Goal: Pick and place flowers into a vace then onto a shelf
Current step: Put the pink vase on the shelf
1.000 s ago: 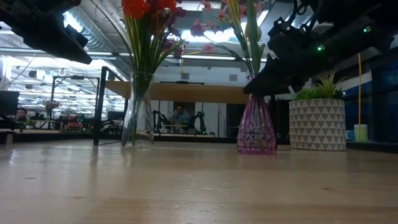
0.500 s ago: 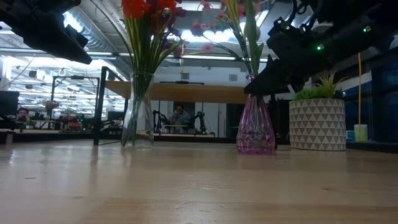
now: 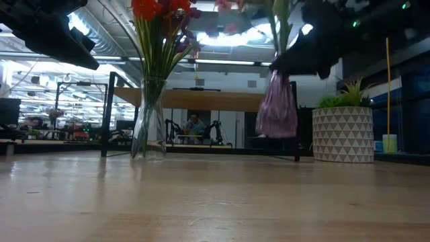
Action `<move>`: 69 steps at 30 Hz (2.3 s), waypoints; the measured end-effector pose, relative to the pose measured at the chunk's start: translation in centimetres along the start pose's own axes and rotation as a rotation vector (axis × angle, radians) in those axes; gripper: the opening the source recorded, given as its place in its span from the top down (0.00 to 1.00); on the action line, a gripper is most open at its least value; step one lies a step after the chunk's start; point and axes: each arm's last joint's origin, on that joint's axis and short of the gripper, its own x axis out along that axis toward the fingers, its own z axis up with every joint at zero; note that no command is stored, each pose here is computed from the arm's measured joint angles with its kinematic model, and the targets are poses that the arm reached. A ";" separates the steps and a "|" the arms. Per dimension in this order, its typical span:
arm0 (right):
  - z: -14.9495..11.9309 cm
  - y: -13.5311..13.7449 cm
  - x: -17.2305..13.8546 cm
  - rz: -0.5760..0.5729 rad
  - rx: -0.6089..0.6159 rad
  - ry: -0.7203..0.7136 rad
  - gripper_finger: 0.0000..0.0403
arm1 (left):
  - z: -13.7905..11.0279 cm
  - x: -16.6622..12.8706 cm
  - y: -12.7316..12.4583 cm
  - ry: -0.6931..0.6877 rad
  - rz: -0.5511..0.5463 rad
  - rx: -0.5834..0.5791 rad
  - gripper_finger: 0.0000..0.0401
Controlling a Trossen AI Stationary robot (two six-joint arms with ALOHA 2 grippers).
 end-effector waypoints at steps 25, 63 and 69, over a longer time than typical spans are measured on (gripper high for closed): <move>8.2 -1.9 -4.6 -0.057 -0.145 -0.002 0.76 | 0.1 0.0 0.2 -0.017 0.060 0.018 0.99; 11.1 -7.3 -0.7 -0.115 -0.200 -0.146 0.76 | 0.1 0.0 0.2 -0.017 0.059 0.018 0.99; 11.5 -7.6 -0.7 -0.125 -0.214 -0.166 0.76 | 0.1 0.0 0.2 -0.017 0.059 0.018 0.99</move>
